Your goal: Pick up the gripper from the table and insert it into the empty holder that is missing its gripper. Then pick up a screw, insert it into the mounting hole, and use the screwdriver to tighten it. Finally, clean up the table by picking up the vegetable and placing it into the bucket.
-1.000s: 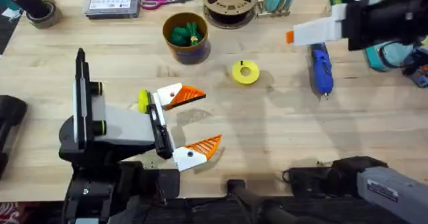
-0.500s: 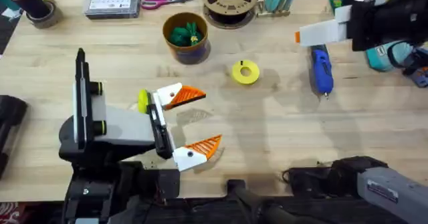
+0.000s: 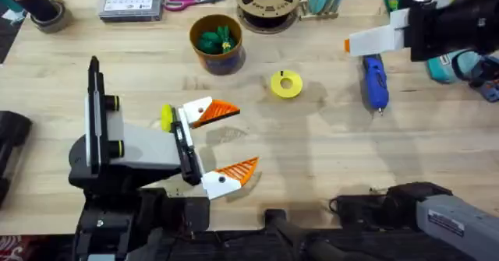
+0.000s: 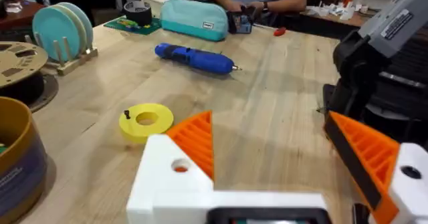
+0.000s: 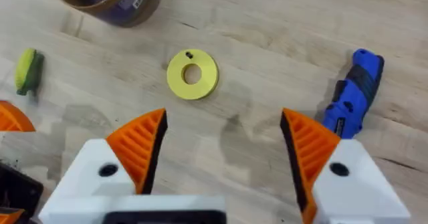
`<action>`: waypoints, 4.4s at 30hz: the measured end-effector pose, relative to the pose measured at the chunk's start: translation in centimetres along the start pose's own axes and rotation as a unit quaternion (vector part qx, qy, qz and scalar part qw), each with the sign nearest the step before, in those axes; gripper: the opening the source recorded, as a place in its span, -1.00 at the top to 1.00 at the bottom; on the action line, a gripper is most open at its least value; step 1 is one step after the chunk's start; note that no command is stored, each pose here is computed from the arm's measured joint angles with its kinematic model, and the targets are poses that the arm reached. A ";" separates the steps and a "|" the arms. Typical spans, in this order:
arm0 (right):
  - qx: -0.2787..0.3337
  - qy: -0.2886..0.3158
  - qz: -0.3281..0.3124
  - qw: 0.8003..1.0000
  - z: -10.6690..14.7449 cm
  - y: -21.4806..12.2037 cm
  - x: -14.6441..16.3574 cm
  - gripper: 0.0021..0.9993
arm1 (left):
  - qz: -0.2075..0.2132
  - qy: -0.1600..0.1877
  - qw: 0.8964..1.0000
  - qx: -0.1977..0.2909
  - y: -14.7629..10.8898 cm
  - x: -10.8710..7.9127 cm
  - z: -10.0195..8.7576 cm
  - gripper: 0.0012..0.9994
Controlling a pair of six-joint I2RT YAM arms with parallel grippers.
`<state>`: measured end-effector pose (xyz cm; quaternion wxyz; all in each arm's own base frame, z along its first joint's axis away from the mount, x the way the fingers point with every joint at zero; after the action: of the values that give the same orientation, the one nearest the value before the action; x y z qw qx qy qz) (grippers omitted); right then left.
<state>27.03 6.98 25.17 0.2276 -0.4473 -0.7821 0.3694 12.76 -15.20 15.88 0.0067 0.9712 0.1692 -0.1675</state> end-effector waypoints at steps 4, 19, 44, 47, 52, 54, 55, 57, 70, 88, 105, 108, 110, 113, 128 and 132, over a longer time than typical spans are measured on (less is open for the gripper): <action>0.007 0.002 -0.002 1.000 0.3 0.0 0.1 -0.99 | 0.000 0.000 1.000 0.000 0.0 0.0 0.0 -0.97; 0.098 -0.003 0.000 0.995 4.3 -0.3 0.8 -0.99 | 0.000 0.000 1.000 0.000 0.0 0.0 0.0 -0.97; 0.160 -0.063 -0.016 0.985 2.7 8.6 2.9 -0.99 | 0.000 0.000 1.000 0.000 0.0 0.0 0.0 -0.97; 0.170 -0.067 -0.021 0.983 2.8 9.6 3.2 -0.99 | 0.000 0.000 1.000 0.000 0.0 0.0 0.0 -0.97; 0.168 -0.077 -0.027 0.982 2.3 11.6 3.8 -0.99 | 0.000 0.000 1.000 0.000 0.0 0.0 0.0 -0.97; 0.163 -0.078 -0.027 0.983 2.0 12.2 3.9 -0.99 | 0.000 0.000 1.000 0.000 0.0 0.0 0.0 -0.97; 0.161 -0.077 -0.027 0.984 1.9 12.4 3.9 -0.99 | 0.000 0.000 1.000 0.000 0.0 0.0 0.0 -0.97; 0.158 -0.076 -0.026 0.984 1.7 12.7 3.9 -0.99 | 0.000 0.000 1.000 0.000 0.0 0.0 0.0 -0.97; 0.150 -0.080 -0.026 0.985 1.1 14.3 4.2 -0.99 | 0.000 0.000 1.000 0.000 0.0 0.0 0.0 -0.97; 0.123 -0.114 -0.036 0.985 -0.2 14.8 6.7 -0.99 | 0.000 0.000 1.000 0.000 0.0 0.0 0.0 -0.97; 0.135 -0.107 -0.018 0.985 0.1 18.3 6.0 -0.99 | 0.000 0.000 1.000 0.000 0.0 0.0 0.0 -0.97; 0.135 -0.107 -0.018 0.985 0.1 18.6 6.0 -0.99 | 0.000 0.000 1.000 0.000 0.0 0.0 0.0 -0.97; 0.140 -0.107 -0.019 0.984 0.3 19.0 5.9 -0.99 | 0.000 0.000 1.000 0.000 0.0 0.0 0.0 -0.97; 0.148 -0.107 -0.020 0.983 0.7 19.7 5.9 -0.99 | 0.000 0.000 1.000 0.000 0.0 0.0 0.0 -0.97; 0.140 -0.107 -0.018 0.984 0.4 21.0 5.8 -0.77 | 0.000 0.000 1.000 0.000 0.0 0.0 0.0 -0.97; 0.150 -0.103 -0.019 0.983 1.0 21.7 5.8 -0.60 | 0.000 0.000 1.000 0.000 0.0 0.0 0.0 -0.97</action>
<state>35.01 18.77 7.78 0.2178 -0.3525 -0.7455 0.5221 12.76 -15.20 15.88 0.0067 0.9712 0.1691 -0.1676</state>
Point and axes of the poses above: each hand's point on the last joint's axis, 136 mm out from that joint toward the fingers, its own y axis out along the fingers, its own x axis along the line the jaws close on, z = x × y, the point moved 1 cm from there along -y, back along the fingers, and after that the axes turned 14 degrees about -y, right-handed, at the moved point
